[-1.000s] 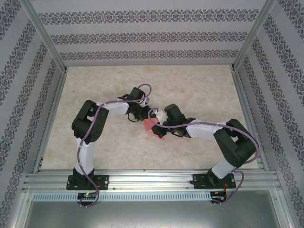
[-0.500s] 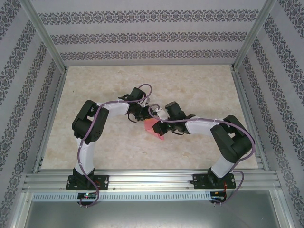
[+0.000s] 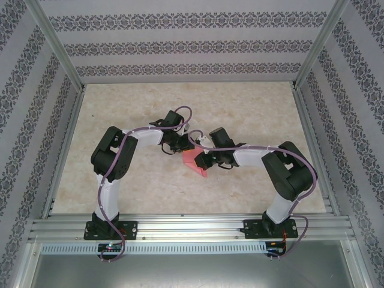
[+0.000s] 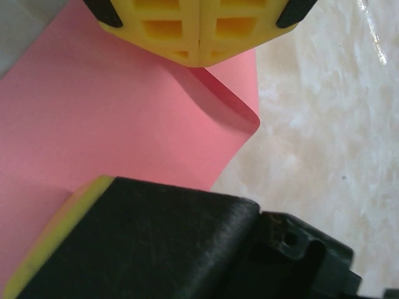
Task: Fold a paper plane with a square sheet of paper (fold left side to right side)
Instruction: Third fold the triangle at the center of the table.
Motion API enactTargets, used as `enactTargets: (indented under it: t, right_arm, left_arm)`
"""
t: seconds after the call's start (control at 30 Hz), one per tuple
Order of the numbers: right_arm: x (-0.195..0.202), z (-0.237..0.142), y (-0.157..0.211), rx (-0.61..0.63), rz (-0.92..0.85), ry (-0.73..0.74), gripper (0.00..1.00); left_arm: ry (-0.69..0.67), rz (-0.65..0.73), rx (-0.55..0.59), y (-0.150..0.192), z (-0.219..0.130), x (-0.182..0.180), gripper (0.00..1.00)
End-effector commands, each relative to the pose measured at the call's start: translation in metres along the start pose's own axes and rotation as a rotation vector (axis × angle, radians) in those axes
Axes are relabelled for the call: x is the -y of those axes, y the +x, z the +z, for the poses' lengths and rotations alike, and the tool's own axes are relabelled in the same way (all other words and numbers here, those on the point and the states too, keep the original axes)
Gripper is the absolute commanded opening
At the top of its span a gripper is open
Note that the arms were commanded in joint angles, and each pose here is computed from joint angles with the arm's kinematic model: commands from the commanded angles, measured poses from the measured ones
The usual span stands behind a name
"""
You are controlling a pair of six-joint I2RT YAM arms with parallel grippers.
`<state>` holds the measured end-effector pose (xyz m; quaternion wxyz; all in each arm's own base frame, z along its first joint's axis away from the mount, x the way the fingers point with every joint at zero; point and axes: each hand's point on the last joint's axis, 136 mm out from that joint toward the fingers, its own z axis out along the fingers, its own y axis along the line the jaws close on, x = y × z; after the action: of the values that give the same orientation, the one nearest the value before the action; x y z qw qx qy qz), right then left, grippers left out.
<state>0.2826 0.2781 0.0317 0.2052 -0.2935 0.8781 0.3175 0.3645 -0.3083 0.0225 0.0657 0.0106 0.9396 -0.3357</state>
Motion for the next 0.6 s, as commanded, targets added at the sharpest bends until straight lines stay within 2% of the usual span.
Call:
enactTargets:
  t: [0.0, 0.57]
  right_arm:
    - [0.009, 0.0, -0.01, 0.03, 0.017, 0.03, 0.0]
    - [0.027, 0.005, -0.01, 0.013, 0.043, 0.055, 0.0]
  left_arm:
    - [-0.102, -0.03, -0.092, 0.031, 0.022, -0.033, 0.23]
    - [-0.107, -0.032, -0.096, 0.033, 0.023, -0.035, 0.22]
